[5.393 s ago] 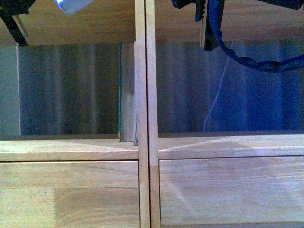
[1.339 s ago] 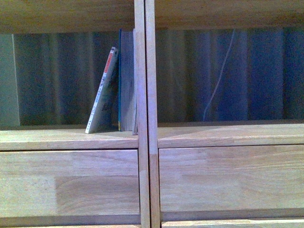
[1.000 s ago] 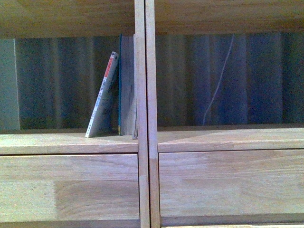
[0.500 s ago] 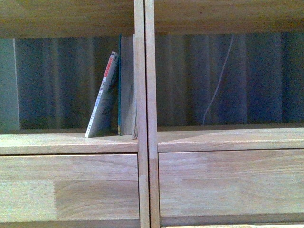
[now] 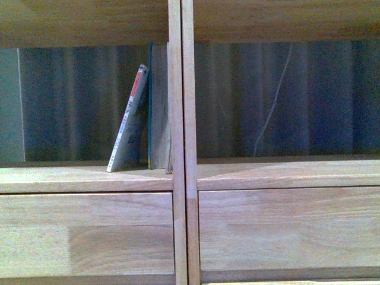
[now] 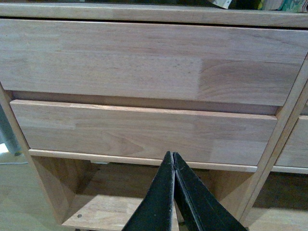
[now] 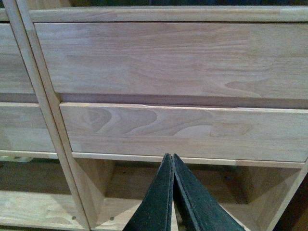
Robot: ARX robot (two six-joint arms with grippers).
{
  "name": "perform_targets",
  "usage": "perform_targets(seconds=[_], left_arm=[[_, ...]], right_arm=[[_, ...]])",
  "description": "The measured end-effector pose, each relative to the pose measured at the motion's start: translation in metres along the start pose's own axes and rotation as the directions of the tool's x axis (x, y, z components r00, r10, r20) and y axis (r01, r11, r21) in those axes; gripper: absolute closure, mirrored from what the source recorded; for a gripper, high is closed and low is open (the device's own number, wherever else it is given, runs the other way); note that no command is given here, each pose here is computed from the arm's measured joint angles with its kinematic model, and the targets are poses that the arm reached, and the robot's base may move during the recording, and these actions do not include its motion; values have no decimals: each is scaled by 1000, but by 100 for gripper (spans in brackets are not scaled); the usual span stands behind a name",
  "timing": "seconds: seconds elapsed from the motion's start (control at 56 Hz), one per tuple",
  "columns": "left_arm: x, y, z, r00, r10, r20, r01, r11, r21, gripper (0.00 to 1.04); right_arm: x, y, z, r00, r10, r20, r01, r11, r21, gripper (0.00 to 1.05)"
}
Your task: Organize books on shelf
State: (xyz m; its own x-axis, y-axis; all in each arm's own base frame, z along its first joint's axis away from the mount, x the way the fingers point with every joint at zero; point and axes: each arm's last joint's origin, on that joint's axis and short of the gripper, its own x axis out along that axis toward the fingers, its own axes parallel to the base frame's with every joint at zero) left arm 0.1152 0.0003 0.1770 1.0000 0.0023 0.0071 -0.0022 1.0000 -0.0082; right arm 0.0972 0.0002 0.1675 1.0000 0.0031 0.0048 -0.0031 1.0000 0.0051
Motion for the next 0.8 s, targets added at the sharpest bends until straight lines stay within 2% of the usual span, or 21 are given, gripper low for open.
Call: perform_targets(seconds=[0.089, 0.429, 0.482, 0.589, 0.625, 0.804], left_arm=[[-2, 0, -7, 1000, -2, -2, 2, 1000, 0, 102], [-8, 0, -7, 1000, 0, 5, 0, 1000, 0, 102], [-13, 0, -11, 1000, 1, -29, -1, 1000, 1, 102], [-18, 0, -10, 1000, 0, -2, 0, 1000, 1, 102], [-18, 0, -10, 1000, 0, -2, 0, 1000, 0, 102], [-18, 0, -10, 1000, 0, 1, 0, 1000, 0, 72]], right_arm=[[0, 0, 0, 1000, 0, 0, 0, 1000, 0, 102], [0, 0, 0, 1000, 0, 0, 0, 1000, 0, 102], [0, 0, 0, 1000, 0, 0, 0, 1000, 0, 102], [0, 0, 0, 1000, 0, 0, 0, 1000, 0, 102], [0, 0, 0, 1000, 0, 0, 0, 1000, -2, 99], [0, 0, 0, 1000, 0, 0, 0, 1000, -2, 70]])
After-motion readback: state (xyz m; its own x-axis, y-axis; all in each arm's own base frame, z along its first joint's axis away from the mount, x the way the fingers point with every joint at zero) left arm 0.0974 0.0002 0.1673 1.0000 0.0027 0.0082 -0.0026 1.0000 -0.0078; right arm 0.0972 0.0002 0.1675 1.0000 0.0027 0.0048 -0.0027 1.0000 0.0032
